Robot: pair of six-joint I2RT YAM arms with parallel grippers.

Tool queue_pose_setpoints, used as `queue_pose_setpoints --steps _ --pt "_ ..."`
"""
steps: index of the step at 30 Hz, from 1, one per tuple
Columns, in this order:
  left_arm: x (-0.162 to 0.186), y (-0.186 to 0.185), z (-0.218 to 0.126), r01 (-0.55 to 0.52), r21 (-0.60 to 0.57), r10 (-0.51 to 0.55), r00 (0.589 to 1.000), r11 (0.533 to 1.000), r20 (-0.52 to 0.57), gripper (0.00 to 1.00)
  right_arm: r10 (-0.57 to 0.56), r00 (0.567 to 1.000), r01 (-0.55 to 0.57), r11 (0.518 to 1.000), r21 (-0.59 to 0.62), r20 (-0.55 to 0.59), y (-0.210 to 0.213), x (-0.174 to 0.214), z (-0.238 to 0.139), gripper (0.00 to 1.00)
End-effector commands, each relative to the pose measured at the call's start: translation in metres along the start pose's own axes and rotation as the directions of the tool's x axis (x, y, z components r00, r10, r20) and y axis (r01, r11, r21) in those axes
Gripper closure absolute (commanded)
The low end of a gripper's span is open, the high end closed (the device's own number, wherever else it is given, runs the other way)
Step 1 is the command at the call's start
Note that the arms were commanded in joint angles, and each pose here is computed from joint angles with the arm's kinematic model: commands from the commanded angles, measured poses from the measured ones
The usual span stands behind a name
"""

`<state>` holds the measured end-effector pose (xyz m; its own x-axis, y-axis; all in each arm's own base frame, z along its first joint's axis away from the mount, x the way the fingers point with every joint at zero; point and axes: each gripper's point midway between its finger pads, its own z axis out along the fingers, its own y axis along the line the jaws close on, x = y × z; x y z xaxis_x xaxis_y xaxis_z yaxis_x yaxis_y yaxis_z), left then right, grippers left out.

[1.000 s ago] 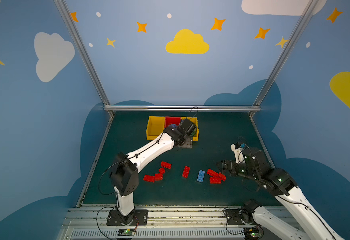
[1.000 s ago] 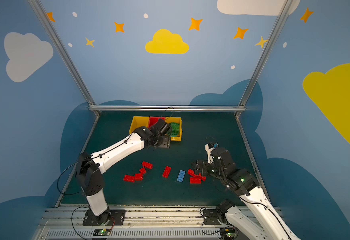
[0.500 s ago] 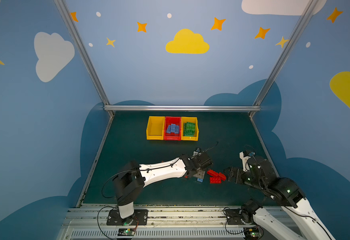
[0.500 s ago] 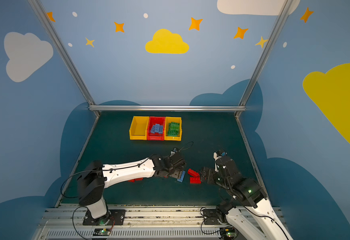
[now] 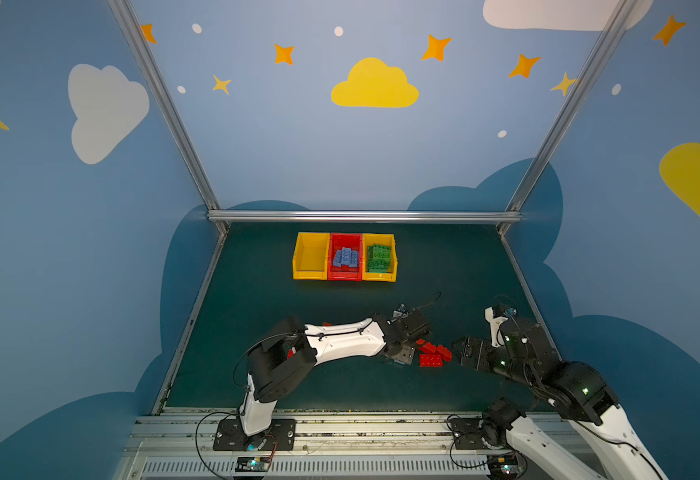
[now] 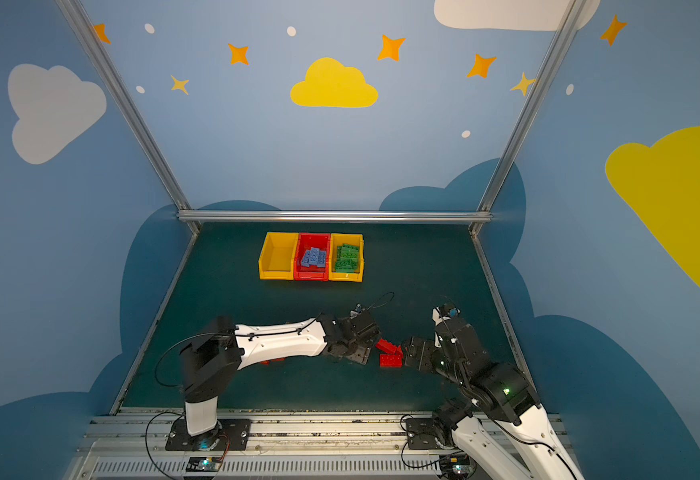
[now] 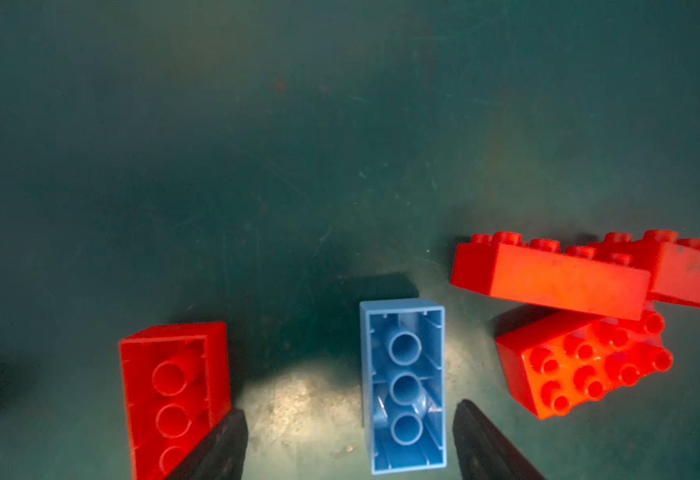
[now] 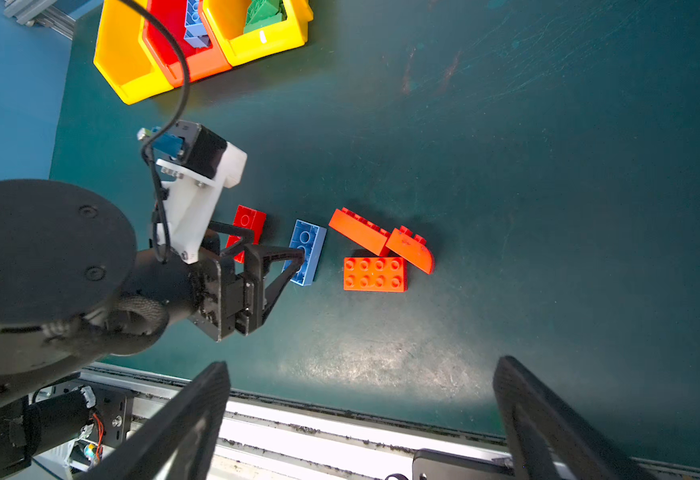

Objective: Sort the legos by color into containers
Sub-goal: 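Reach the left gripper to the light-blue brick beside the red bricks and grasp, then carry the light-blue brick with the left gripper into the red bin and release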

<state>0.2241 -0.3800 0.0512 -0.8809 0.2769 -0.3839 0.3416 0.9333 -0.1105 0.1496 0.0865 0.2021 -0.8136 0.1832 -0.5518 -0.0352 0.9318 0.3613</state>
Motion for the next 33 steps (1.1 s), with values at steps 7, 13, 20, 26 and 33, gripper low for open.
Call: queue_pose_setpoints --steps 7,13,20,26,33 --pt "0.004 -0.013 0.018 -0.023 0.012 0.024 0.999 1.0 -0.045 0.26 0.003 1.0 -0.002 1.0 0.028 -0.018 -0.005 0.004 0.004 0.03" --pt "0.01 -0.007 0.032 -0.035 -0.032 0.032 0.997 0.999 -0.075 0.42 0.003 1.0 -0.003 1.0 0.022 -0.012 -0.003 0.001 0.002 0.03" --pt "0.002 0.004 0.029 -0.031 -0.066 0.027 0.997 0.997 -0.067 0.72 0.001 1.0 -0.001 1.0 0.019 -0.01 0.001 -0.004 0.002 0.03" --pt "-0.038 0.037 0.0 0.002 -0.114 -0.001 1.0 0.993 0.003 0.78 -0.012 1.0 0.012 1.0 0.014 0.008 0.008 -0.015 0.001 0.03" --pt "-0.11 0.107 -0.036 0.131 -0.161 -0.113 0.987 0.978 0.115 0.79 -0.044 0.999 0.044 0.999 0.005 0.011 0.022 -0.032 0.01 0.03"
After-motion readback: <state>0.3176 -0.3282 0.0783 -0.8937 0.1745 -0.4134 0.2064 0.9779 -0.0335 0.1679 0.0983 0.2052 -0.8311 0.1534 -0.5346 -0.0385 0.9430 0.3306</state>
